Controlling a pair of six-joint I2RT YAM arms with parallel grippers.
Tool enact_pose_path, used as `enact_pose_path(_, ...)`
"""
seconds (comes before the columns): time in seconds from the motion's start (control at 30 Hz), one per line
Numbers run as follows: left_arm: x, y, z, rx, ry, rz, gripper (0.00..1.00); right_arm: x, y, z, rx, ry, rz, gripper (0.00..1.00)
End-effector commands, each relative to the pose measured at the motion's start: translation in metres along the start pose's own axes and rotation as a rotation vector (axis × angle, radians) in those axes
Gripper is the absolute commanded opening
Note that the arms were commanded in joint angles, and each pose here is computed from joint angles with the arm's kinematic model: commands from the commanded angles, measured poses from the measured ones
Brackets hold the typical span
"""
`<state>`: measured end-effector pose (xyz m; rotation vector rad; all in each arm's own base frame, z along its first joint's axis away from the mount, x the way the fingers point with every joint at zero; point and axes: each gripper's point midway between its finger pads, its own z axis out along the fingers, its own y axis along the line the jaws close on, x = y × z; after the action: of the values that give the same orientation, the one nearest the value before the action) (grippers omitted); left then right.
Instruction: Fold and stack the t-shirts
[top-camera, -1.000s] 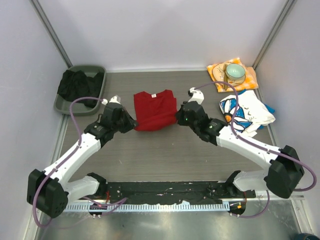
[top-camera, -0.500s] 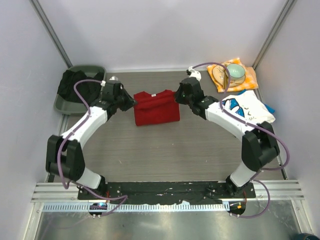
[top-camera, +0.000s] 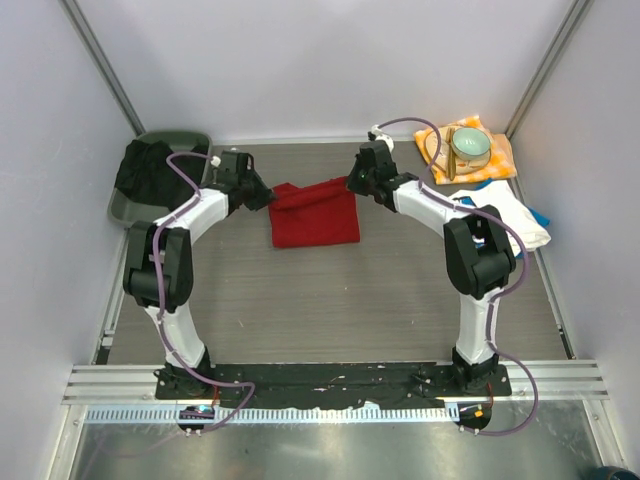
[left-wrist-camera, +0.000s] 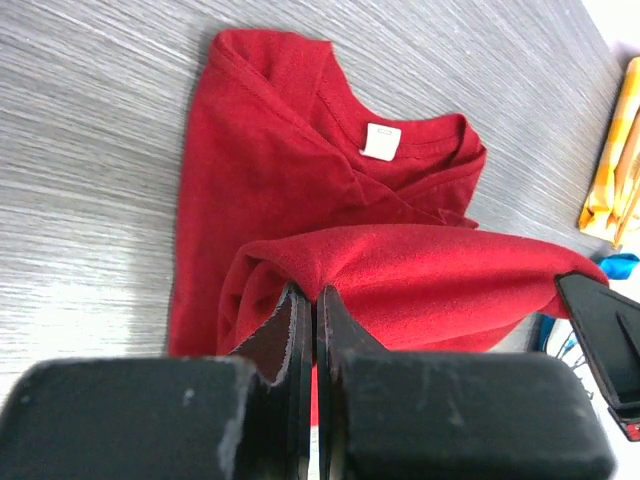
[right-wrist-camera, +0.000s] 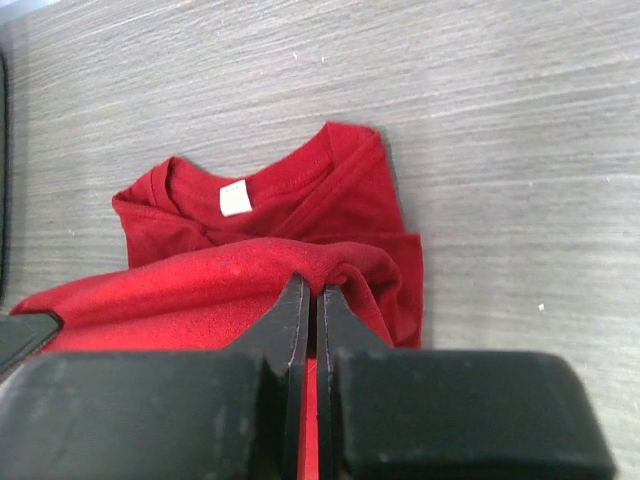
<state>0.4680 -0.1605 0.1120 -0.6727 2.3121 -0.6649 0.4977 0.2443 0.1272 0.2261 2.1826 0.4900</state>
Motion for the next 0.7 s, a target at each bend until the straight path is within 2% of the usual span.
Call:
enact_pose_path(0.0,-0.033,-0.012,0.008,0.054,-0.068,-0.023,0.0,-0.044,0.012,0.012,-0.054,-0.094,0.021,0.01)
enact_pose_path(0.23,-0.054,-0.006,0.021,0.041,-0.092,-0.054,0.0,-0.047,0.016,0.046,-0.072,-0.074,0.038,0.01)
enact_pose_path(0.27,-0.058,-0.001,0.023,0.027,-0.1,-0.067,0.03,-0.046,0.015,0.051,-0.07,-0.066,0.04,0.04)
enact_pose_path(0.3,-0.063,0.003,0.023,0.015,-0.112,-0.08,0.37,-0.04,0.011,0.061,-0.059,-0.053,0.041,0.29)
enact_pose_path(0.33,-0.066,0.005,0.023,0.007,-0.127,-0.086,0.52,-0.045,0.014,0.063,-0.061,-0.066,0.045,0.44)
enact_pose_path(0.37,-0.07,0.008,0.022,-0.005,-0.139,-0.098,0.74,-0.047,0.013,0.065,-0.055,-0.071,0.044,0.61)
enact_pose_path(0.4,-0.077,0.012,0.02,-0.028,-0.172,-0.099,0.99,-0.049,0.013,0.069,-0.047,-0.083,0.045,0.95)
enact_pose_path(0.53,-0.092,0.004,0.005,-0.024,-0.227,-0.084,1.0,-0.066,0.017,0.06,-0.054,-0.133,0.033,0.97)
enact_pose_path(0.67,-0.093,-0.013,-0.017,0.041,-0.243,-0.089,1.0,-0.087,0.029,0.03,-0.094,-0.207,0.042,0.98)
